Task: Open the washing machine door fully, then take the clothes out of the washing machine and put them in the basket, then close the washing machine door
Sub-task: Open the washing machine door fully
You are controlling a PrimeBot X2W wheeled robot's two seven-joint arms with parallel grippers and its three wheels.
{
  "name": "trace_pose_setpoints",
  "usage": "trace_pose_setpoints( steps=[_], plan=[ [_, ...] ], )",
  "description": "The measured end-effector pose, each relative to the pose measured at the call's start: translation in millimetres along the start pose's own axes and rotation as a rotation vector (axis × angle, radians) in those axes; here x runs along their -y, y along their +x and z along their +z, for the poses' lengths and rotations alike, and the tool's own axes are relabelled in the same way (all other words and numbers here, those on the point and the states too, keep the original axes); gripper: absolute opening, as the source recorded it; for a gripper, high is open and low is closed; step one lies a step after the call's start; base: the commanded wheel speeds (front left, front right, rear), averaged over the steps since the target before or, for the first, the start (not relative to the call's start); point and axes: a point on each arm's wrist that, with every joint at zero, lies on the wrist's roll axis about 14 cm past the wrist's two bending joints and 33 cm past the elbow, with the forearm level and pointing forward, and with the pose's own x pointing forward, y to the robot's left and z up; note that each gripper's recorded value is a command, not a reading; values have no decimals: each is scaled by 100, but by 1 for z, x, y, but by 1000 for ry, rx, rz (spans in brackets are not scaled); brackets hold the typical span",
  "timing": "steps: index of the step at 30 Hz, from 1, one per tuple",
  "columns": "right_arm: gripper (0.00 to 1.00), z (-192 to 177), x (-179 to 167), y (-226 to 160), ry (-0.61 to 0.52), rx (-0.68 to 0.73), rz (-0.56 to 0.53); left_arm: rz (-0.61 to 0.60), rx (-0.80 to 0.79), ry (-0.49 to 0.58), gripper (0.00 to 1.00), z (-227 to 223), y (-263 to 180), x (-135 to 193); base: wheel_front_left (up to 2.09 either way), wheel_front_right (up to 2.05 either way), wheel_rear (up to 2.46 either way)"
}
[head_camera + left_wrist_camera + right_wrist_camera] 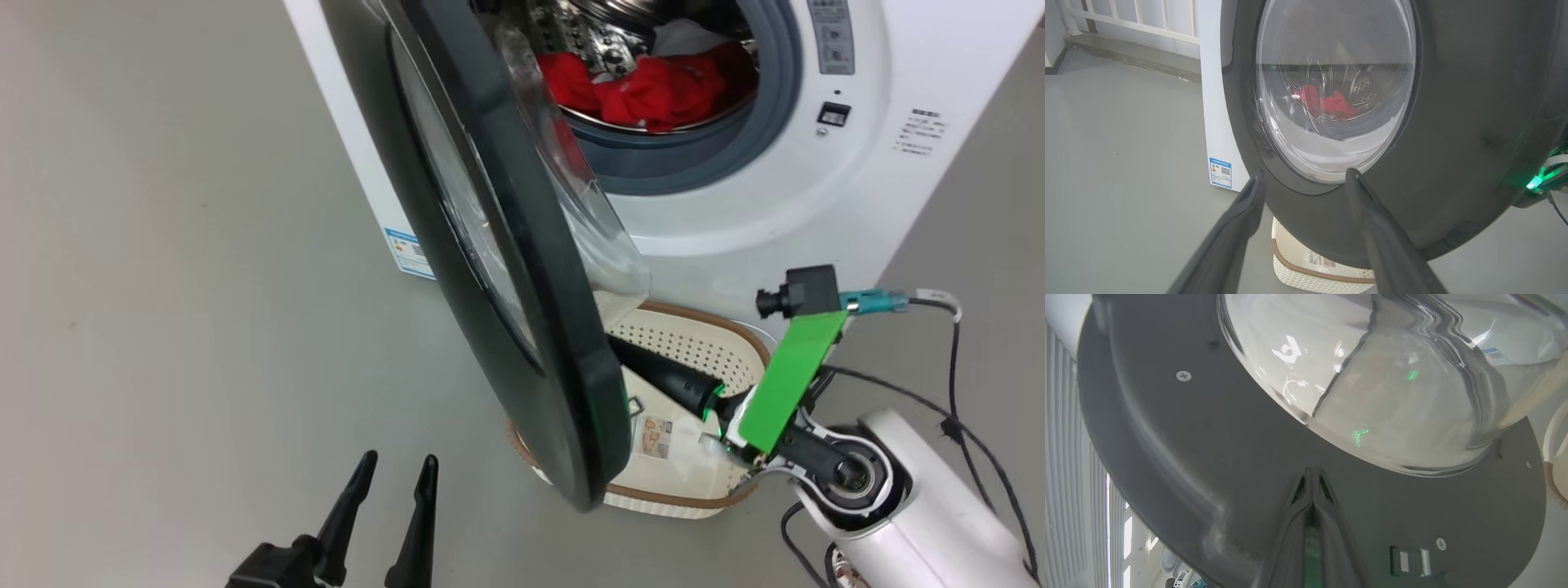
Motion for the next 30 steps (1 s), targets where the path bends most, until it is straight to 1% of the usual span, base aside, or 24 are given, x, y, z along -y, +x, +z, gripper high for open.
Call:
trace_pose_setpoints(
  steps=[1,6,22,30],
  plan=[
    [0,-8,0,3,5,-24,2,11,7,0,100,2,-3,-3,0,0,0],
    [0,-24,-7,12,15,-67,21,43,13,-2,100,3,-14,-12,0,0,0],
    [0,-66,-34,38,13,-192,87,172,78,39,100,23,-35,-44,0,0,0],
    [0,-76,-36,41,14,-223,94,219,89,41,100,26,-43,-55,0,0,0]
  ],
)
